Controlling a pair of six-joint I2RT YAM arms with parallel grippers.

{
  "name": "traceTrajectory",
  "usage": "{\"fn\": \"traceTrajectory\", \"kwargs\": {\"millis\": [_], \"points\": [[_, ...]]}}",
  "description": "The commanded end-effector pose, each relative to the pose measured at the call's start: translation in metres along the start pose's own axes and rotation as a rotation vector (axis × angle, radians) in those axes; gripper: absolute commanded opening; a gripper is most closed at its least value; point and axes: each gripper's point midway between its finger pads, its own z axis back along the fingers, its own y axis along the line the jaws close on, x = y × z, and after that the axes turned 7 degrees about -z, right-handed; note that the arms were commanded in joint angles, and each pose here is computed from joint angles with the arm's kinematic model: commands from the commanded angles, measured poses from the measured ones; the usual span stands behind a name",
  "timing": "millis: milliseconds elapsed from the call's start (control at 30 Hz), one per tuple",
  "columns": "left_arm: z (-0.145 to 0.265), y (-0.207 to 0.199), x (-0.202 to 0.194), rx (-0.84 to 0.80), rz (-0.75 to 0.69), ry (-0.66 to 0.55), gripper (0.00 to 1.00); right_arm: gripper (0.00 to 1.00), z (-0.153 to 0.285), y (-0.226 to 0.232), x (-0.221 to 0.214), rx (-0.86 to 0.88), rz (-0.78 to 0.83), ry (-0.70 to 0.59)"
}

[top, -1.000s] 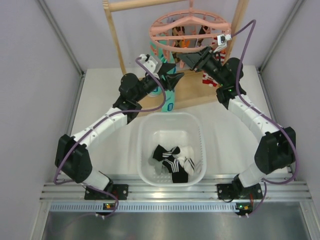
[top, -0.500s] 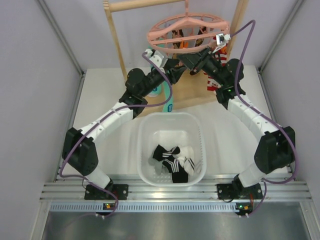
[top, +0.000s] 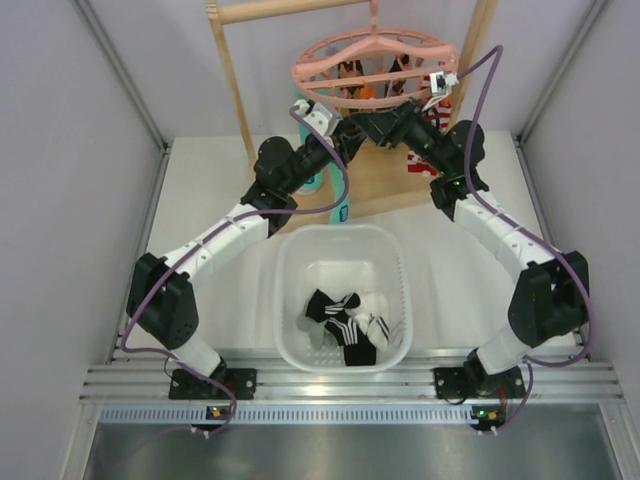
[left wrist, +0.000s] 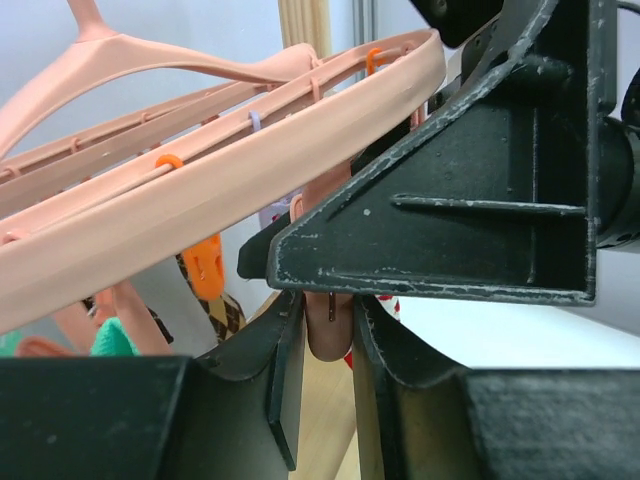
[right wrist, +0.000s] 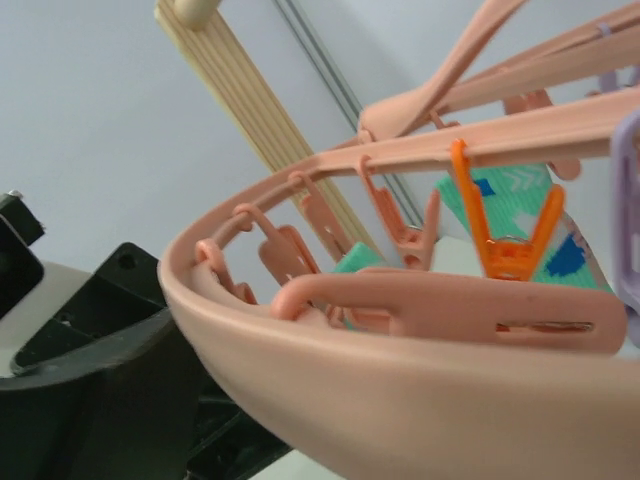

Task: Clip the socks to the hanger
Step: Open the clamp at the hanger.

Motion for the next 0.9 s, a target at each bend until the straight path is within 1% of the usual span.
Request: {"fn": "traceTrajectory", "kwargs": {"millis": [0, 33, 67, 100, 167, 300, 367, 400, 567, 600, 633, 667, 700, 733, 767, 800, 833, 867], "points": [[-0.006, 0.005, 0.032, 0.005, -0.039, -0.095, 0.0, 0.77, 0.003, 0.011, 0.006, 0.009, 0.041, -0.029], [-0.006, 0.004, 0.032, 0.003, -0.039, -0.095, 0.0, 0.94, 0.005, 0.009, 0.005, -0.002, 0.045, -0.029], [-0.007, 0.005, 0.03, 0.006, -0.035, -0.091, 0.0, 0.97, 0.007, 0.007, 0.004, -0.016, 0.049, -0.027], [-0.007, 0.004, 0.029, 0.001, -0.034, -0.091, 0.0, 0.99, 0.009, 0.007, 0.01, -0.035, 0.085, -0.052], [-0.006, 0.005, 0.027, 0.004, -0.034, -0.087, 0.0, 0.99, 0.019, 0.004, 0.012, -0.078, 0.122, -0.068], [-0.005, 0.004, 0.024, 0.003, -0.033, -0.083, 0.0, 1.0, 0.038, -0.009, 0.014, -0.179, 0.286, -0.093], [-0.005, 0.004, 0.022, 0.003, -0.031, -0.083, 0.0, 1.0, 0.043, -0.003, 0.014, -0.186, 0.339, -0.088], [-0.006, 0.003, 0.021, -0.002, -0.028, -0.082, 0.0, 1.0, 0.046, -0.008, 0.009, -0.203, 0.361, -0.069], [-0.005, 0.002, 0.024, -0.011, -0.024, -0.091, 0.0, 1.0, 0.058, 0.01, 0.004, -0.13, 0.52, -0.036], [-0.005, 0.0, 0.022, -0.014, -0.023, -0.09, 0.0, 1.0, 0.062, 0.003, 0.009, -0.178, 0.495, -0.076], [-0.005, 0.0, 0.024, -0.018, -0.019, -0.096, 0.0, 1.0, 0.065, 0.0, 0.013, -0.206, 0.456, -0.088], [-0.005, -0.001, 0.023, -0.023, -0.019, -0.095, 0.0, 1.0, 0.064, 0.004, 0.01, -0.188, 0.382, -0.078], [-0.005, -0.001, 0.023, -0.025, -0.02, -0.098, 0.0, 1.0, 0.064, 0.005, 0.012, -0.174, 0.343, -0.075], [-0.004, 0.0, 0.023, -0.024, -0.019, -0.1, 0.0, 0.97, 0.061, 0.009, 0.016, -0.154, 0.319, -0.077], [-0.004, -0.002, 0.022, -0.03, -0.014, -0.101, 0.0, 0.89, 0.056, 0.004, 0.011, -0.136, 0.31, -0.049], [-0.005, -0.002, 0.023, -0.033, -0.013, -0.108, 0.0, 0.79, 0.054, 0.009, 0.003, -0.089, 0.295, -0.023], [-0.005, -0.001, 0.024, -0.03, -0.012, -0.111, 0.0, 0.79, 0.055, 0.009, 0.004, -0.086, 0.251, -0.057], [-0.004, -0.002, 0.023, -0.028, -0.014, -0.112, 0.0, 0.81, 0.054, 0.009, 0.006, -0.107, 0.176, -0.085]]}}
